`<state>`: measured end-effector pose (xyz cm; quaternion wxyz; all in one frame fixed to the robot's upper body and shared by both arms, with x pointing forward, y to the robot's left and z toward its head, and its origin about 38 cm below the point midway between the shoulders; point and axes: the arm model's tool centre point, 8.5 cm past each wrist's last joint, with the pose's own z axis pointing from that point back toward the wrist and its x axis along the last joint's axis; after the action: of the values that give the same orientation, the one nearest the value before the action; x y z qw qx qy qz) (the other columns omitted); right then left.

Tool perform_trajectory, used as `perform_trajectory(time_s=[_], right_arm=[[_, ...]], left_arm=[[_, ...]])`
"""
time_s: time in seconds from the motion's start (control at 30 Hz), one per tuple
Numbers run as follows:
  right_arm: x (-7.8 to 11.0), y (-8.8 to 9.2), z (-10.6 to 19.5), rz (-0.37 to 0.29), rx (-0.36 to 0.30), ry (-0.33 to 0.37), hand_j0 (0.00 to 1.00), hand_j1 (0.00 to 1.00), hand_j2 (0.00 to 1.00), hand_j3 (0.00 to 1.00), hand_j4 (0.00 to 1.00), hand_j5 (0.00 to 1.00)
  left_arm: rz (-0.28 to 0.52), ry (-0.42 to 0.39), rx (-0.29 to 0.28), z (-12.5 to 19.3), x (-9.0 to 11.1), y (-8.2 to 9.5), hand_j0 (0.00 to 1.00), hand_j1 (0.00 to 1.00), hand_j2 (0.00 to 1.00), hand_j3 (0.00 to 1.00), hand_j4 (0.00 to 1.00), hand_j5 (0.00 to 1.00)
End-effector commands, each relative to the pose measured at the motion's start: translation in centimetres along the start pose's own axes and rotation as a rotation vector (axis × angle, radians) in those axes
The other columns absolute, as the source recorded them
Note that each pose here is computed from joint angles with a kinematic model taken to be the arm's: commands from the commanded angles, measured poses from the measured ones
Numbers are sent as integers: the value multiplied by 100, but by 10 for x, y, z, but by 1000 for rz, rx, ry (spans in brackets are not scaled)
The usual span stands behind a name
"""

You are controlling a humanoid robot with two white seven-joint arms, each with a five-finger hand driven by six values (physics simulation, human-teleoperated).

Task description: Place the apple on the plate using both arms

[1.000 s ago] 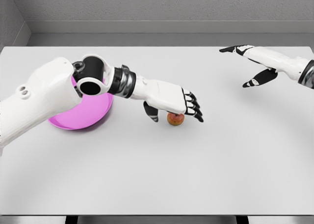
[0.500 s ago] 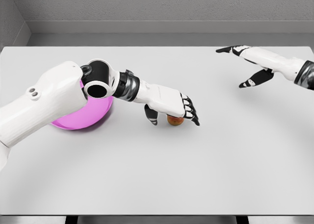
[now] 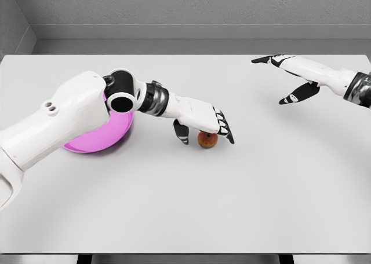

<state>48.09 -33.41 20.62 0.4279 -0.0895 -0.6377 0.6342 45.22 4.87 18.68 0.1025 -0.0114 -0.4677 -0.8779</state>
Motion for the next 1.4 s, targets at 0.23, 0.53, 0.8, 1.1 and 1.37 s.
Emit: perform_trajectory(time_s=[0.23,0.53,0.8,1.1,1.37], right_arm=[[0,0,0,-7,-4,-3,100,100,100,100,100,100],[0,0,0,-6,-4,-1,100,100,100,100,100,100],[0,0,0,-5,-3,-1,100,100,100,100,100,100],[1,0,0,-5,-3,-3,100,100,100,100,100,100],[1,0,0,-5,-3,-3,100,100,100,100,100,100]], left_arm=[[-10,15,-15,-1,-2,-3,87,87,87,87,87,87],[-4,32,-30,-3,-7,-6,87,87,87,87,87,87],[-10,19,-25,-9,-3,-3,86,86,86,86,86,86],[-6,26,-43,-11,-5,-8,80,80,80,80,80,80],[7,30,-47,-16,-8,-8,80,80,80,80,80,80]])
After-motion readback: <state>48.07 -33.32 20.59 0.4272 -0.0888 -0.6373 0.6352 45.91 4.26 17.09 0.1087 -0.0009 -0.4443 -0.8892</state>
